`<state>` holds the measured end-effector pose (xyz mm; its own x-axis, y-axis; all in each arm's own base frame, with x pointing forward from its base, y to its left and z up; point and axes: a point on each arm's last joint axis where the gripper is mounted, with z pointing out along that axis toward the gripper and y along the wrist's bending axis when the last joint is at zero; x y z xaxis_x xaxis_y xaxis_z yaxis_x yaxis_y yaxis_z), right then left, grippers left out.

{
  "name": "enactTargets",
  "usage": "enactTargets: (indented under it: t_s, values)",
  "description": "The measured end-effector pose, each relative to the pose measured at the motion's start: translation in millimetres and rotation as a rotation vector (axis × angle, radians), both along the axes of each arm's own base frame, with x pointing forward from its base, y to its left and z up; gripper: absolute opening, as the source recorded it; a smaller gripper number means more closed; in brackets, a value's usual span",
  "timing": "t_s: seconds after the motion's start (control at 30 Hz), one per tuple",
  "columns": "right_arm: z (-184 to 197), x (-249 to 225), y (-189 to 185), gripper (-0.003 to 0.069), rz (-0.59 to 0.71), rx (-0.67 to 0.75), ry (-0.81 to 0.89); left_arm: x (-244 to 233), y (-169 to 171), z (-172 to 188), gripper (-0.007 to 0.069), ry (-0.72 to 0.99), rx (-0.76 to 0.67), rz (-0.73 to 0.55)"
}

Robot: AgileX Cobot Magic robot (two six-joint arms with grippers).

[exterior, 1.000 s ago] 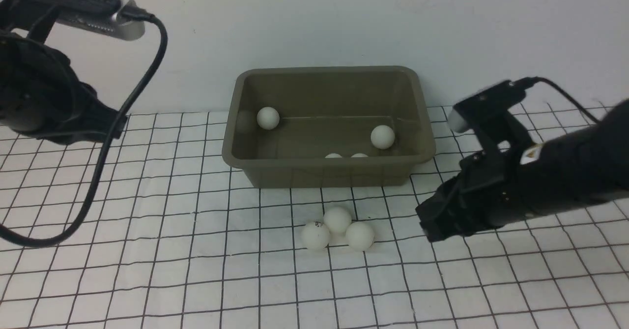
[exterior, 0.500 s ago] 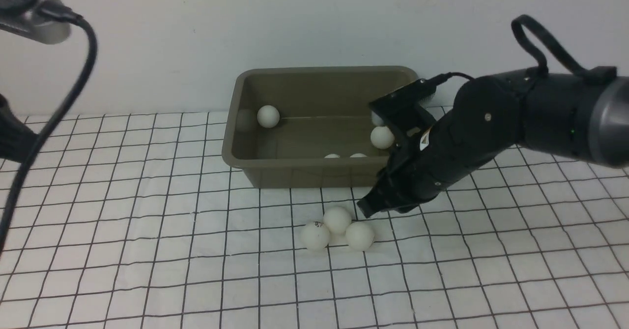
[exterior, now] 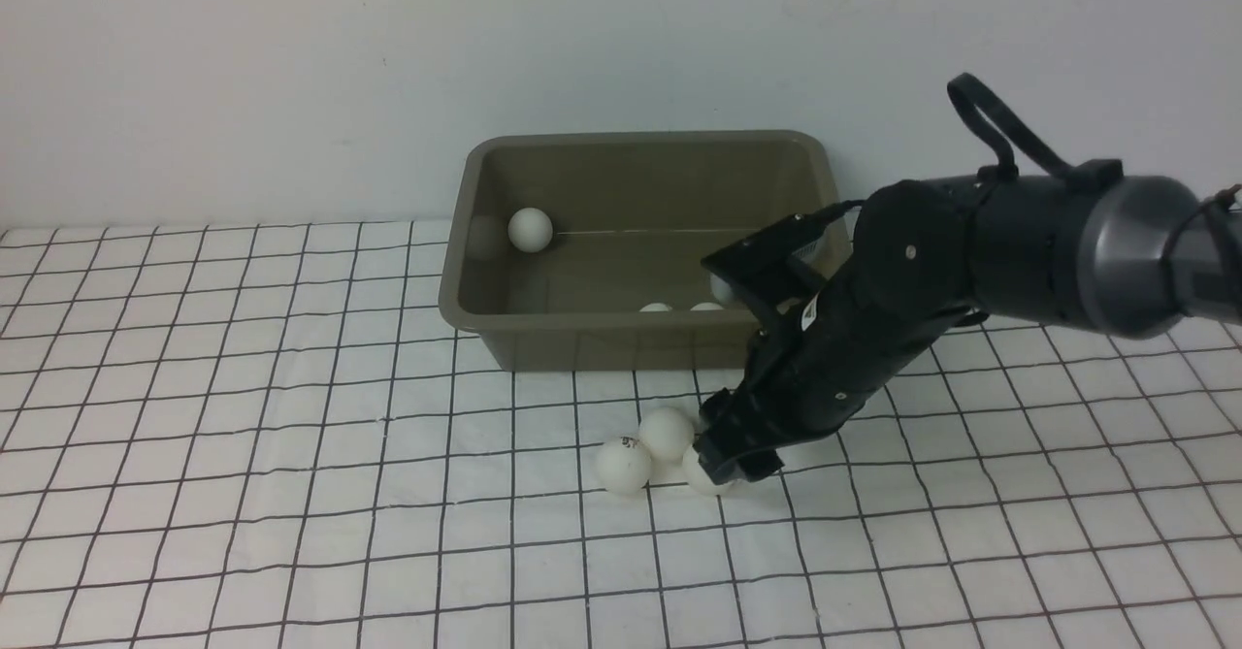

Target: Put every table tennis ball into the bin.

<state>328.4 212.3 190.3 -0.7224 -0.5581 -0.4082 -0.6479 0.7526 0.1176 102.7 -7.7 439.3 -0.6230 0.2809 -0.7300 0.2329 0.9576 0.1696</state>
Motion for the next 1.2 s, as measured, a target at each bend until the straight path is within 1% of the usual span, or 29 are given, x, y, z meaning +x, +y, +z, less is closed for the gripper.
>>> enactTargets:
  t_s: [0.03,0.13,0.4,0.57,0.67,0.77,0.83,0.93,0.97,1.1,1.2]
  values:
    - [-0.3,0.6,1.0,0.0540,0.004,0.009,-0.004,-0.8,0.0,0.3,-0.0004,-0.002,0.000,0.000]
    - [-2.0,1.2,2.6,0.0558,0.006,0.022,-0.004,-3.9,0.2,0.5,-0.0004,-0.002,0.000,0.000]
    - [-17.4,4.4,12.5,0.0562,0.017,0.018,-0.008,-4.3,0.2,0.0,-0.0004,0.005,0.000,0.000]
    - [-25.2,15.3,19.9,0.0562,0.020,0.015,-0.002,-4.3,0.1,0.0,-0.0004,0.005,0.000,-0.001]
    - [-28.5,18.9,22.5,0.0540,0.023,0.000,0.029,-4.3,0.1,0.0,-0.0004,0.005,0.000,-0.001]
    - [-36.7,18.5,21.4,0.0498,0.026,-0.036,0.067,-4.3,0.1,0.0,-0.0004,0.005,0.000,-0.001]
    - [-43.9,18.1,19.9,0.0453,0.026,-0.063,0.090,-4.3,0.1,0.0,-0.0004,0.005,0.000,-0.001]
    - [-44.9,18.9,18.9,0.0377,0.019,-0.076,0.088,-4.3,0.1,0.0,-0.0004,0.005,0.000,-0.001]
    - [-44.7,19.1,19.0,0.0362,0.018,-0.076,0.087,-4.3,0.1,0.0,-0.0004,0.005,0.000,-0.001]
    - [-41.0,21.0,20.1,0.0361,0.023,-0.075,0.082,-4.3,0.1,0.0,-0.0004,0.005,0.000,-0.001]
    - [-31.4,21.2,21.7,0.0361,0.039,-0.081,0.110,-4.3,0.1,0.0,-0.0004,0.005,0.000,-0.001]
